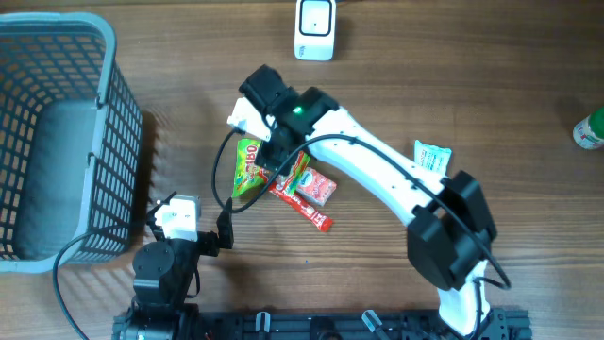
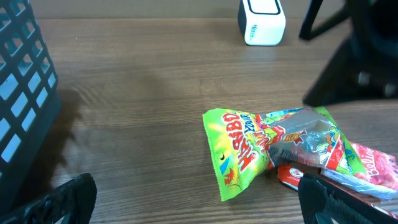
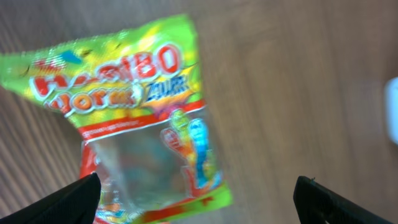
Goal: Scan the item barcode
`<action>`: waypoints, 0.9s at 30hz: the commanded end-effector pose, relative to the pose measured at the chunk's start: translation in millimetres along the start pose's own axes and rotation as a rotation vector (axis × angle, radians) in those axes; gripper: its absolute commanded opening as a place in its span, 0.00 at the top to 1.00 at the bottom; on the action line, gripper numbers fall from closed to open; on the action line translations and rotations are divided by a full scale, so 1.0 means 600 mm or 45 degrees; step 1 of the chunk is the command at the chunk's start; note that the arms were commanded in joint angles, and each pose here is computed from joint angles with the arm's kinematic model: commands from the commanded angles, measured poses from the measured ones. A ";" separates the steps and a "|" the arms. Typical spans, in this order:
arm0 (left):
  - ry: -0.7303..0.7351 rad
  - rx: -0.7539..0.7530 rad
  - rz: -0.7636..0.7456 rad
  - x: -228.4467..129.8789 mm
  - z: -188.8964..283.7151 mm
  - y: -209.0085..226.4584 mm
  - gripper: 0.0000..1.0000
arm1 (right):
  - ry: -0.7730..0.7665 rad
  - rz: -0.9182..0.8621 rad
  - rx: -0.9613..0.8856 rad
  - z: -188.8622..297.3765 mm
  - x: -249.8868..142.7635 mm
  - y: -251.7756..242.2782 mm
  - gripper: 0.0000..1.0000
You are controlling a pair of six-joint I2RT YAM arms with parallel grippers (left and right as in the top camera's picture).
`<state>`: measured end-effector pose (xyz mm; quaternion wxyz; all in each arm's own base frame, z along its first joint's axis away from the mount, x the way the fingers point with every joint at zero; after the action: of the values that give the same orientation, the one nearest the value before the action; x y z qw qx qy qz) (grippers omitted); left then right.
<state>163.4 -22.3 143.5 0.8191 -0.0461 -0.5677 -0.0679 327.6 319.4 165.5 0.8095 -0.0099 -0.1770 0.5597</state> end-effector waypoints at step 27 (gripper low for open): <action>-0.004 -0.020 0.010 -0.002 -0.001 -0.003 0.00 | 0.046 -0.083 0.402 -0.130 -0.035 0.020 0.55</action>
<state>163.4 -22.3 143.5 0.8191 -0.0461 -0.5677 -0.0679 336.4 311.7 94.2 0.8263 0.0743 -0.0789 0.5526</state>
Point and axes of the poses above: each gripper's point midway between its finger pads, its own z axis back along the fingers, its own y axis along the line the jaws close on, x = y × z, the point moved 7 cm from there along z, back along the fingers, and after that the axes turned 4 degrees about -z, right-handed, at the moved point
